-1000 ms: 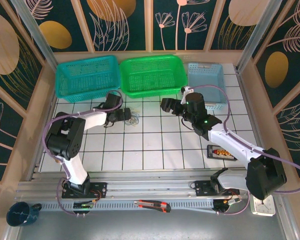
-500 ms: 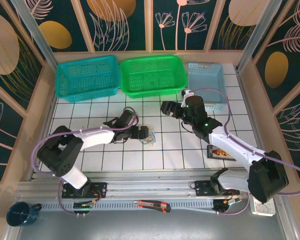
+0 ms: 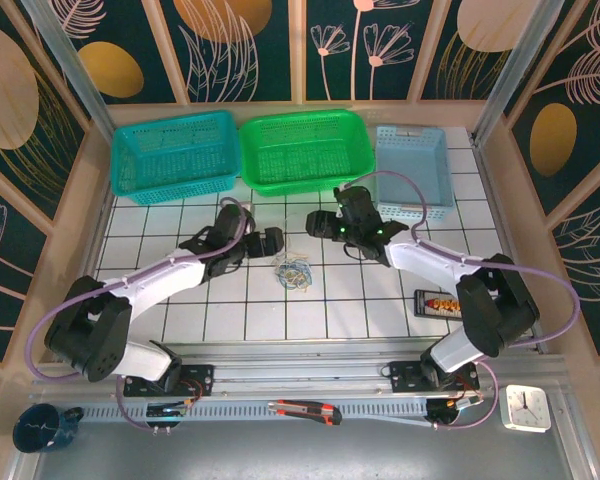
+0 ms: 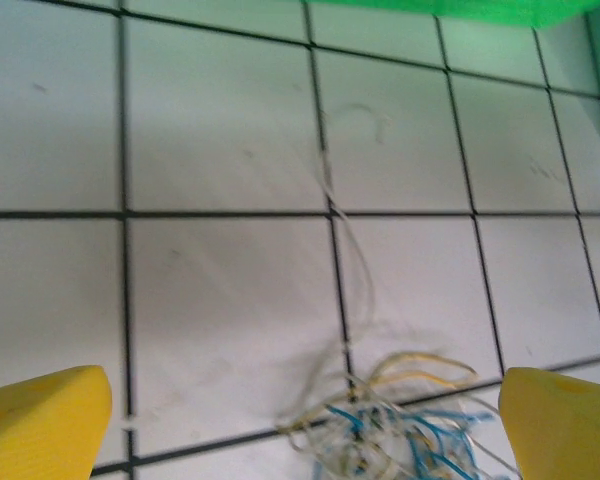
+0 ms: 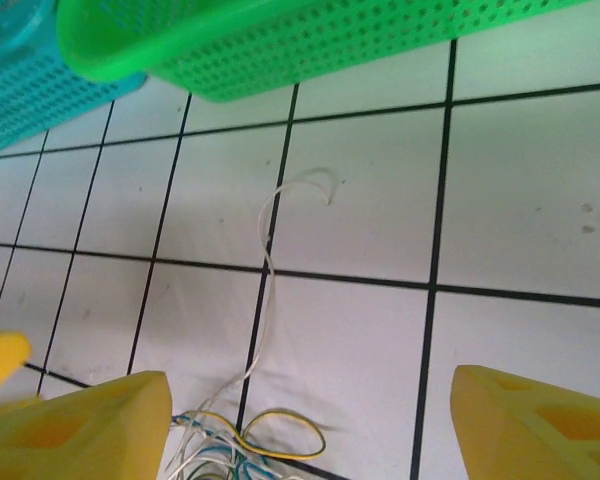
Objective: Untangle the cables
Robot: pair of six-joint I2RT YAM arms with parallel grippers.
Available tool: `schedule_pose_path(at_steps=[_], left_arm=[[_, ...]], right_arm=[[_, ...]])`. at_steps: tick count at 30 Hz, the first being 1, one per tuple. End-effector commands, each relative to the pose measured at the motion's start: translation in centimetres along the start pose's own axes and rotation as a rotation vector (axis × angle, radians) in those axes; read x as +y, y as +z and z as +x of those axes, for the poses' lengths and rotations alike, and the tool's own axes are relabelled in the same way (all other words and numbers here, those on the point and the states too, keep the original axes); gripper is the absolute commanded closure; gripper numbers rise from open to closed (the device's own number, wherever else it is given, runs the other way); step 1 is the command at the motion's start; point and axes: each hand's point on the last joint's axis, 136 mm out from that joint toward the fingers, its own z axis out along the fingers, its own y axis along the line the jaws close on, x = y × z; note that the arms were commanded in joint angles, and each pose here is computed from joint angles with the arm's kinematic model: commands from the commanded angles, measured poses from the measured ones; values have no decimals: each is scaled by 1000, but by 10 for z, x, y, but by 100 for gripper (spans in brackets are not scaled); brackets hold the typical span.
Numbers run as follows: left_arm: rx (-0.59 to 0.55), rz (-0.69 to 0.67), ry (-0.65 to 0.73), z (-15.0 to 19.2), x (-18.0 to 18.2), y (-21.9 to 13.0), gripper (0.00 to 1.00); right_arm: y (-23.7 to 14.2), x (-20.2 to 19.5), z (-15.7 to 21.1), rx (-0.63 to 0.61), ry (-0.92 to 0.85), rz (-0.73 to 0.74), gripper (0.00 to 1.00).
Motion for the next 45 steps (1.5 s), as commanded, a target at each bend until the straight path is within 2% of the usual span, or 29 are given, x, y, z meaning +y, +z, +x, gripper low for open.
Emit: schedule_pose_path(at_steps=[1, 7, 13, 20, 25, 36, 38, 41, 42, 45], left_arm=[[-62, 17, 1, -30, 0, -4, 1], [-109, 25, -38, -53, 11, -1, 1], [-110, 55, -70, -55, 15, 5, 1], [-118, 72, -95, -51, 20, 6, 1], [-120, 75, -91, -49, 21, 4, 1], [-120, 82, -87, -48, 20, 1, 1], [-121, 84, -88, -48, 20, 0, 1], [-120, 84, -89, -47, 20, 1, 1], [-120, 86, -90, -47, 20, 1, 1], [-117, 86, -92, -45, 21, 2, 1]], right_arm=[[1, 2, 17, 39, -26, 34, 31], [-1, 4, 58, 100, -26, 34, 44], [-7, 21, 88, 141, -48, 22, 53], [-10, 35, 113, 170, -25, 19, 54], [-5, 28, 127, 188, 7, 50, 54], [9, 25, 134, 198, 30, 49, 69], [10, 27, 133, 199, 33, 35, 77], [10, 28, 123, 184, 36, 19, 97], [9, 29, 118, 175, 34, 16, 100], [4, 29, 98, 138, 25, 10, 100]])
